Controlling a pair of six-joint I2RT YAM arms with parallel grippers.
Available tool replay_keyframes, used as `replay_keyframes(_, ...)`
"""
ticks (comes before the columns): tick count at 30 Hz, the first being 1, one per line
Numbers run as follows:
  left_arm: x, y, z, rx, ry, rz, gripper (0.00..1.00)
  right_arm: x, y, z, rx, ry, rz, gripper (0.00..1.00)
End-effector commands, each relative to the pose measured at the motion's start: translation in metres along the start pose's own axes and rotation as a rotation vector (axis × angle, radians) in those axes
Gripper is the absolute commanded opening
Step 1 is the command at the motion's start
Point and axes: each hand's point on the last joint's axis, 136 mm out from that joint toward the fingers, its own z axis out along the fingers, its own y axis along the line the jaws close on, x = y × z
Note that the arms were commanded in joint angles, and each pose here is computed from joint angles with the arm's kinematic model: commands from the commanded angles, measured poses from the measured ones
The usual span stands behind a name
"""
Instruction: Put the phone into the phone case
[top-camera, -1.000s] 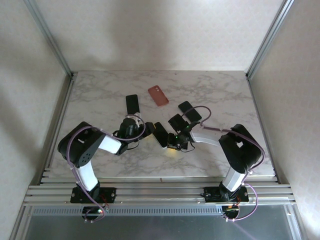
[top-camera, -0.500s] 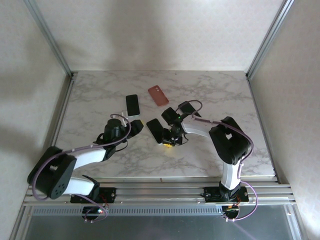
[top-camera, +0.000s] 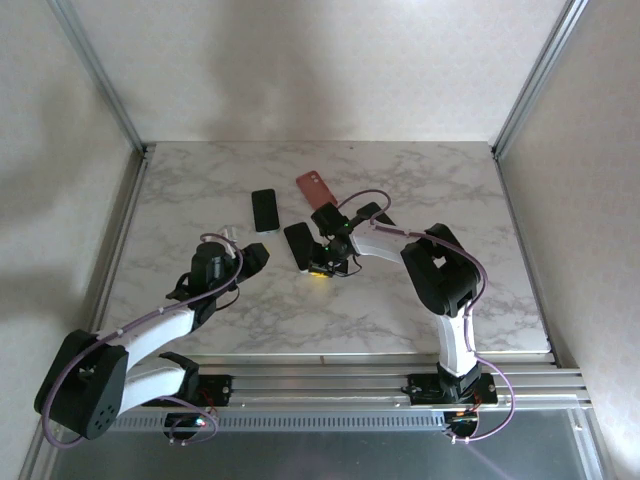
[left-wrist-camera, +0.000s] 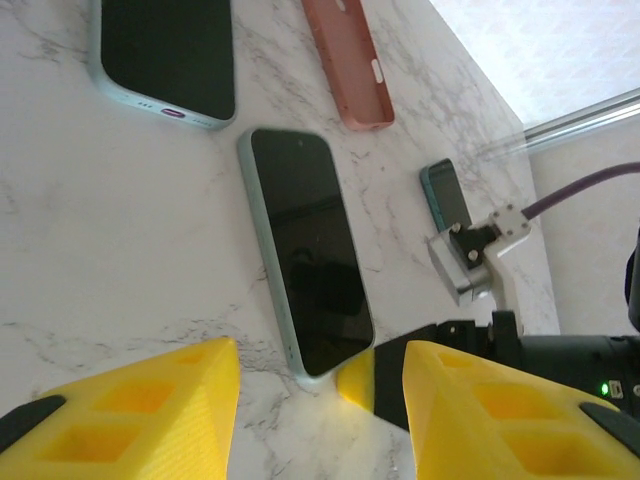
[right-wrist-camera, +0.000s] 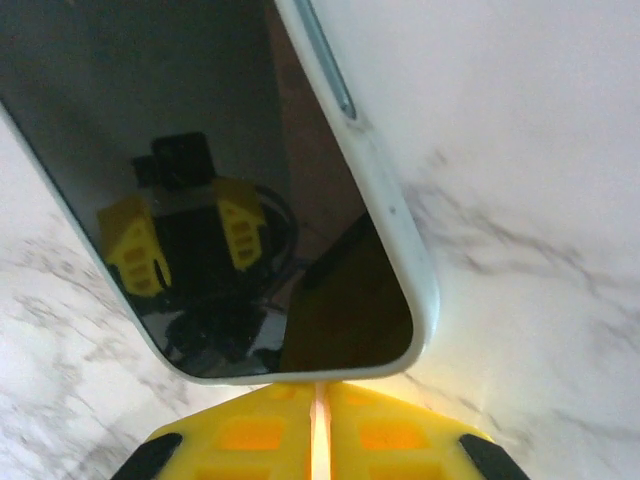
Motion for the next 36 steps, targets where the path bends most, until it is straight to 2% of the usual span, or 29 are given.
replay_keyframes(1, 0.0, 0.008, -0.003, -0.024, -0.003, 0.009, 0.46, -0.046, 0.026, 0.008, -0.094, -0.146, -0.064, 0.11)
replay_keyframes(36, -0.005, 0.012, -0.007, -0.031, -0.007, 0.006, 0.47, -0.11, 0.044, 0.017, -0.116, -0.184, -0.07, 0.13)
